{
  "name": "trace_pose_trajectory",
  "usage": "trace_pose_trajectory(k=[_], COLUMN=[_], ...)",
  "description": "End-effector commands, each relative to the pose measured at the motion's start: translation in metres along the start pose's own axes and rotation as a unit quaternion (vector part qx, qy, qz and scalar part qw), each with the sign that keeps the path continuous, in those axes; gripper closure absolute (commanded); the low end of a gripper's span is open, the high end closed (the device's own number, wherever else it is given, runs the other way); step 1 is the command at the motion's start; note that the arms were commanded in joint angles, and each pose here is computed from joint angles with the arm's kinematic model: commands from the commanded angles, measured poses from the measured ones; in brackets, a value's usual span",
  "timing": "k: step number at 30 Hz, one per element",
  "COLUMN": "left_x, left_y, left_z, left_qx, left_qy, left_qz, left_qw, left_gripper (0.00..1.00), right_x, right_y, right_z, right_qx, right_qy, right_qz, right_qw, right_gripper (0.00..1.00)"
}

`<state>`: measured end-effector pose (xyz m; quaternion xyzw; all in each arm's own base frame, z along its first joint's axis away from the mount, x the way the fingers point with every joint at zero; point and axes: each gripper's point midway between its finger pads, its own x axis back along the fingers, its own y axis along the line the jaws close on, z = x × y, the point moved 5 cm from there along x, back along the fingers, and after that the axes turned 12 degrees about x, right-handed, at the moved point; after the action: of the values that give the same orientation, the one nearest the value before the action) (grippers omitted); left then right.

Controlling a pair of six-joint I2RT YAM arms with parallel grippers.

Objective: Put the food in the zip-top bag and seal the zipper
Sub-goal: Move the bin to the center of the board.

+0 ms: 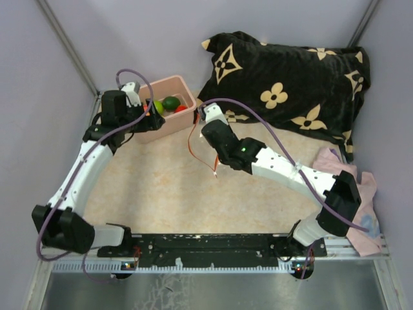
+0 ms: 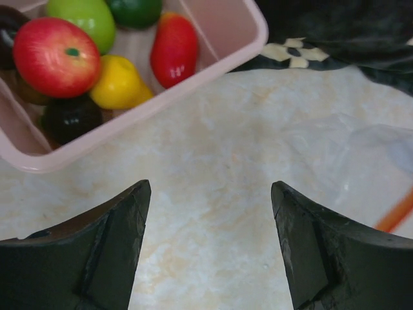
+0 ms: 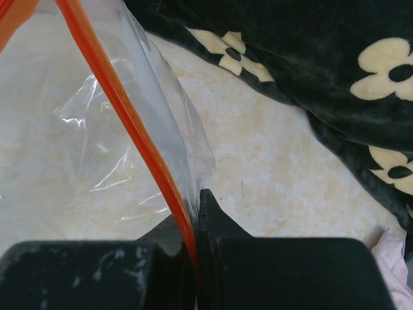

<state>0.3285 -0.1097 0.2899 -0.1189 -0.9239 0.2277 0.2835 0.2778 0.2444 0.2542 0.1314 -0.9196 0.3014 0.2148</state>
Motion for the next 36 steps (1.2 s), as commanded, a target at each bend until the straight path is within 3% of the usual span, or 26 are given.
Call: trace_pose_trajectory(k=[1, 10, 17, 25, 33, 36], left_x=[-0.026, -0.097, -0.134, -0.124, -0.097, -0.085], left_y=[0.018, 0.066, 0.073, 0.066, 0.054, 0.05], left_z=[-0.019, -0.04, -0.016, 0.019, 0.039, 0.033], left_qx=[-0.042, -0.08, -0.063, -0.03, 0.018, 0.017], left_qy=[0.011, 0.06, 0.153, 0.215, 0.241, 0.222], left_qz=[-0.007, -0.084, -0.046, 0.016, 0.038, 0.029], left_qw=[0.999, 0.991, 0.985, 0.976, 0.97, 0.975], left_gripper=[0.17, 0.12, 0.1, 0.09, 0.1, 0.1], right_x=[0.011, 0.011, 0.011, 0.01, 0.009, 0.009], right_y=[-0.018, -0.013, -0.012, -0.012, -0.01, -0.01], right_z=[-0.01, -0.003, 0.0, 0.001, 0.0, -0.002], right_qx=[-0.008, -0.014, -0.017, -0.016, -0.014, -0.014], right_qy=[-0.02, -0.018, -0.015, -0.017, -0.022, -0.025], right_qz=[0.021, 0.007, 0.006, 0.006, 0.001, -0.001], right_qw=[1.0, 1.0, 1.0, 1.0, 1.0, 1.0], right_gripper=[1.0, 1.0, 1.0, 1.0, 1.0, 1.0])
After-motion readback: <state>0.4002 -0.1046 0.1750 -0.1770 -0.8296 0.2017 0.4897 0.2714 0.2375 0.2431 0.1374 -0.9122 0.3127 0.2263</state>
